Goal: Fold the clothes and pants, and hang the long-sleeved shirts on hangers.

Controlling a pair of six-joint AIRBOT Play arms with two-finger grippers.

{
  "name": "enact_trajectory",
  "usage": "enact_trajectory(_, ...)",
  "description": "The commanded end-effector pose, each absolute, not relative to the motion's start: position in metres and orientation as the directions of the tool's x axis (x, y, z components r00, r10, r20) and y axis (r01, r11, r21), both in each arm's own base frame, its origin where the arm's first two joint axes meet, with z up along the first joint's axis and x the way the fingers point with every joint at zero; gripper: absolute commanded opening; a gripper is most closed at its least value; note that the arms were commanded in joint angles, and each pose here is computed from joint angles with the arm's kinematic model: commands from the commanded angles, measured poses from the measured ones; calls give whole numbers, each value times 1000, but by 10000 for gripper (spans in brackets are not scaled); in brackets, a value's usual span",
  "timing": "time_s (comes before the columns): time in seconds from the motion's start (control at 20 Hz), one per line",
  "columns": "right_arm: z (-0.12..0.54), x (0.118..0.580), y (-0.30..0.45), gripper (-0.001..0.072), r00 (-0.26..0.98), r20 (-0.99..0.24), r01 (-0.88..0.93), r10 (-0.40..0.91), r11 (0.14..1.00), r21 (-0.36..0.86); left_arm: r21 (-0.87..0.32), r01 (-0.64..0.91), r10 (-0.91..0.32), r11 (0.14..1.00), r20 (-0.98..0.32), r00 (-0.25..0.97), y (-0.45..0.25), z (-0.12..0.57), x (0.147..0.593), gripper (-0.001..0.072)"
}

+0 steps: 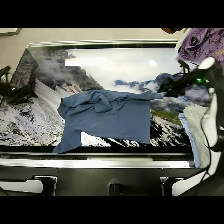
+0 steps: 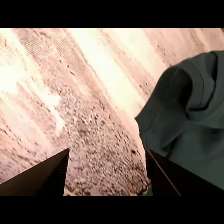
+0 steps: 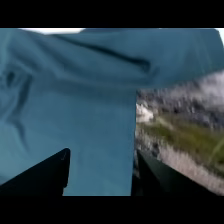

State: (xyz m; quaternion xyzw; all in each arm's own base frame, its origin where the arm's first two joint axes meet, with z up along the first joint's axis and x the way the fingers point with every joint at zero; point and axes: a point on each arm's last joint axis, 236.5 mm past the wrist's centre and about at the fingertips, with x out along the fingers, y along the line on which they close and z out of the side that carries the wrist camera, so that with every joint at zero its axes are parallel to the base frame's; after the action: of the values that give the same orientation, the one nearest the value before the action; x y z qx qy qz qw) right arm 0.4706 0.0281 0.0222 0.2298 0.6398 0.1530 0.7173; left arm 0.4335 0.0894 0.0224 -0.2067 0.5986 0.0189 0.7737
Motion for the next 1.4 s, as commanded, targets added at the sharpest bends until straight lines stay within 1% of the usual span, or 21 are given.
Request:
enact_trajectory(0.0, 25, 417, 6, 490, 114, -809, 133, 577, 798, 588, -380, -379, -276, 844, -913, 299, 102, 18, 368, 550)
enact_trajectory(0.1, 0, 373, 10, 490, 74, -797, 197, 599, 775, 600, -462, -431, -342, 775, -880, 328, 90, 0, 334, 550)
enact_trajectory(0.25, -36, 315, 36, 490, 20, -767, 255, 641, 739, 624, -562, -487, -423, 669, -826, 373, 64, -27, 304, 550)
enact_trajectory(0.4, -61, 281, 61, 489, 25, -721, 298, 693, 683, 667, -597, -501, -492, 627, -801, 341, 39, -49, 286, 549)
enact_trajectory(0.55, -80, 265, 77, 483, 40, -687, 342, 725, 636, 691, -596, -509, -498, 621, -801, 331, 33, -57, 283, 548)
enact_trajectory(0.85, -106, 236, 87, 482, 22, -680, 417, 733, 612, 672, -602, -505, -486, 618, -798, 357, 33, -56, 291, 548)
enact_trajectory(1.0, -110, 241, 93, 480, 72, -667, 434, 742, 579, 690, -603, -502, -483, 620, -797, 362, 33, -56, 293, 548)
enact_trajectory(1.05, -112, 243, 96, 477, 75, -673, 426, 735, 587, 689, -605, -503, -481, 617, -796, 367, 33, -55, 294, 548)
enact_trajectory(1.1, -114, 243, 102, 442, 65, -685, 406, 726, 608, 683, -604, -503, -478, 618, -797, 370, 34, -55, 295, 548)
enact_trajectory(1.15, -119, 243, 107, 388, 52, -704, 379, 708, 638, 670, -604, -503, -476, 618, -797, 371, 34, -55, 295, 548)
enact_trajectory(1.2, -124, 248, 109, 289, 62, -725, 390, 686, 652, 650, -604, -503, -477, 618, -797, 371, 34, -55, 295, 548)
enact_trajectory(1.25, -127, 254, 112, 146, 84, -738, 397, 669, 657, 641, -608, -503, -479, 614, -794, 375, 33, -55, 296, 548)
enact_trajectory(1.3, -127, 260, 114, 53, 101, -743, 390, 662, 661, 642, -611, -503, -481, 611, -791, 377, 33, -55, 297, 548)
enact_trajectory(1.35, -125, 264, 114, 29, 115, -742, 387, 661, 658, 646, -613, -498, -483, 614, -790, 377, 32, -56, 298, 548)
